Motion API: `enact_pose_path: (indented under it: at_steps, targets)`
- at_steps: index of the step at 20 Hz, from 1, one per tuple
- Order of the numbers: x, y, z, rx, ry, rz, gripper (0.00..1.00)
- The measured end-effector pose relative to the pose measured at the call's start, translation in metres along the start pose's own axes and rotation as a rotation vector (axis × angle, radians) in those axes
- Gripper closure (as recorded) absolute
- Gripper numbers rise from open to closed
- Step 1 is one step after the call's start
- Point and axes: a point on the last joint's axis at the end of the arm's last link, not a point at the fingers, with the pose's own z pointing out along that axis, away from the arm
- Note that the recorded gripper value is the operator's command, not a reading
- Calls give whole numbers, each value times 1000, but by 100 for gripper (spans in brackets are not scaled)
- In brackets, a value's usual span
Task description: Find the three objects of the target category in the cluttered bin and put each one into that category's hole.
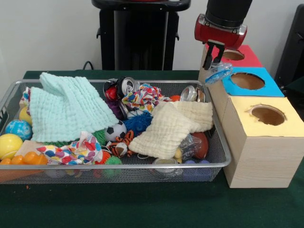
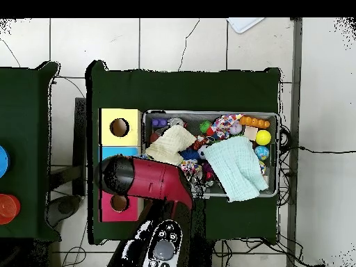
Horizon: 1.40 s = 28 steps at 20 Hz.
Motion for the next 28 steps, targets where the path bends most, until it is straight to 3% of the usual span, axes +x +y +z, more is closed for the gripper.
enact_pose_path:
  at_steps: [11,22,28]
  targets:
    - [1,1,-3,-4,10,3,100]
    - [7,21,-28,-32,77,3,100]
    - [2,33,-15,-66,62,26,100]
